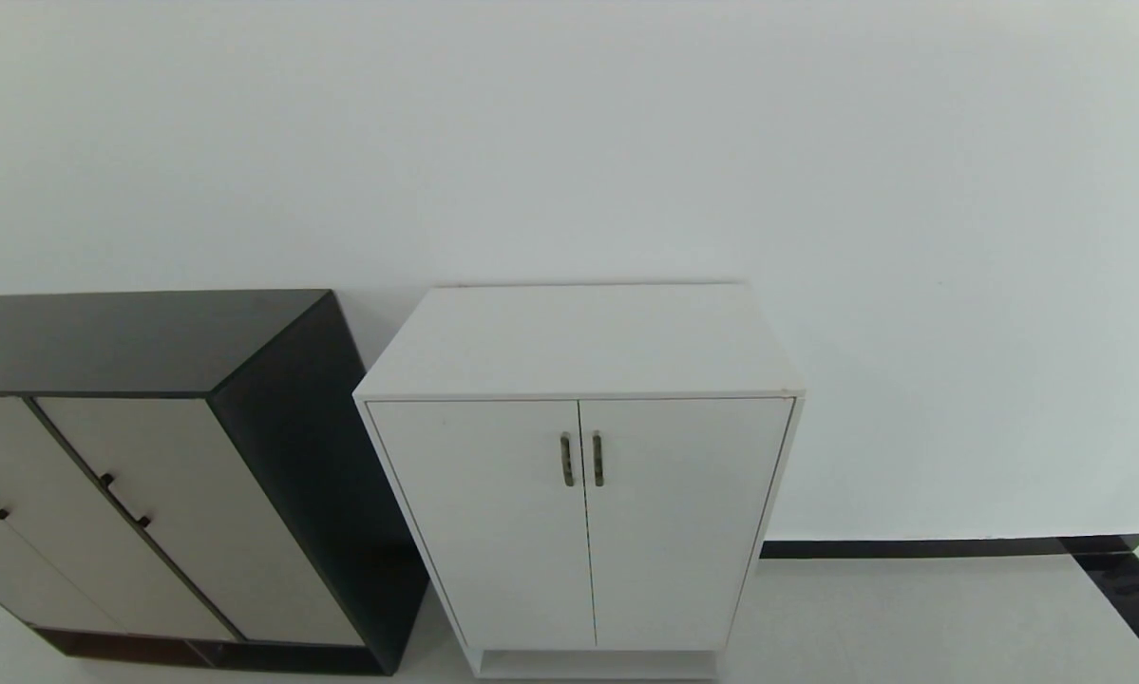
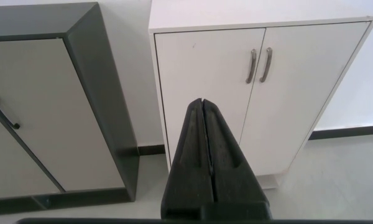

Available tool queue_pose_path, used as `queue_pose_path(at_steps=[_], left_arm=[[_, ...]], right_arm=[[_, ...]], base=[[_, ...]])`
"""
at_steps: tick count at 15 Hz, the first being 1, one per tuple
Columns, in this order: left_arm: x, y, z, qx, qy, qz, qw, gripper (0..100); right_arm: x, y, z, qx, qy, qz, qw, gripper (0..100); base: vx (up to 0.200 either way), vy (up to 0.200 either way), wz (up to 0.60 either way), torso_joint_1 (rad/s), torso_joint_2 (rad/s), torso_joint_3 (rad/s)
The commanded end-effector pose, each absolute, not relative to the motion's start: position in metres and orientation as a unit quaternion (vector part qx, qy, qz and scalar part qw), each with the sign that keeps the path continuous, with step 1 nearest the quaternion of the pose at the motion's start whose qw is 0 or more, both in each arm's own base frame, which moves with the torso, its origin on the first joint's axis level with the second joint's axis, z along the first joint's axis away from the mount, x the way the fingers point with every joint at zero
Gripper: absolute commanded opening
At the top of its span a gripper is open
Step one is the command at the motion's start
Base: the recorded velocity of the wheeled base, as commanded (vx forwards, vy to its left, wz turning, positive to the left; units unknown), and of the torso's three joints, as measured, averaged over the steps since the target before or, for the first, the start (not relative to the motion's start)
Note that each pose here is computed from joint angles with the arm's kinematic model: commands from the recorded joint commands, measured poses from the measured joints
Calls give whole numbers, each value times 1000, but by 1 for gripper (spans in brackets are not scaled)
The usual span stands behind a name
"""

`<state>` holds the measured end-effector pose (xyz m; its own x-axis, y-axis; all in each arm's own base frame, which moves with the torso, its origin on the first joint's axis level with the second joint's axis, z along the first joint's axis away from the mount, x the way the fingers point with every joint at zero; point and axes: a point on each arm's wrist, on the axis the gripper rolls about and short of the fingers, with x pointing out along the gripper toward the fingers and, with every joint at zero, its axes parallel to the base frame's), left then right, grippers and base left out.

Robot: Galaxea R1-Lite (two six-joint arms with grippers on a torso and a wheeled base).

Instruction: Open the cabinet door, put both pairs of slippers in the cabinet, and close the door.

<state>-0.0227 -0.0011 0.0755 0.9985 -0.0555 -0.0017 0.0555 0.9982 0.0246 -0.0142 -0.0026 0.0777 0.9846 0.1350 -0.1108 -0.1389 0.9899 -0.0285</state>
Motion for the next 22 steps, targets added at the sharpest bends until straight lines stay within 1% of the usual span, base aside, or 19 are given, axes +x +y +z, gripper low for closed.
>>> queue_pose_path(at_steps=[1,4,5,6,9,22], left_arm=[[-23,-1,76,12,0,-28,1000,0],[-23,-1,76,12,0,-28,1000,0],[-23,-1,76,12,0,-28,1000,0],[-23,-1,76,12,0,-28,1000,0],[-23,-1,76,12,0,-28,1000,0],[-23,-1,76,13,0,-28,1000,0]], right_arm=[[-15,-2,77,-17,51,51,997,0],[-14,-1,78,-16,61,1,998,0],[-15,-1,77,-15,53,-3,998,0],[-19,-1,76,-15,28,-2,1000,0],[-23,0,75,-15,1,4,1000,0],[-23,0,75,-16,1,2,1000,0]], base=[[0,0,0,0,0,0],[0,0,0,0,0,0],[0,0,0,0,0,0],[0,0,0,0,0,0],[0,0,0,0,0,0],[0,0,0,0,0,0]])
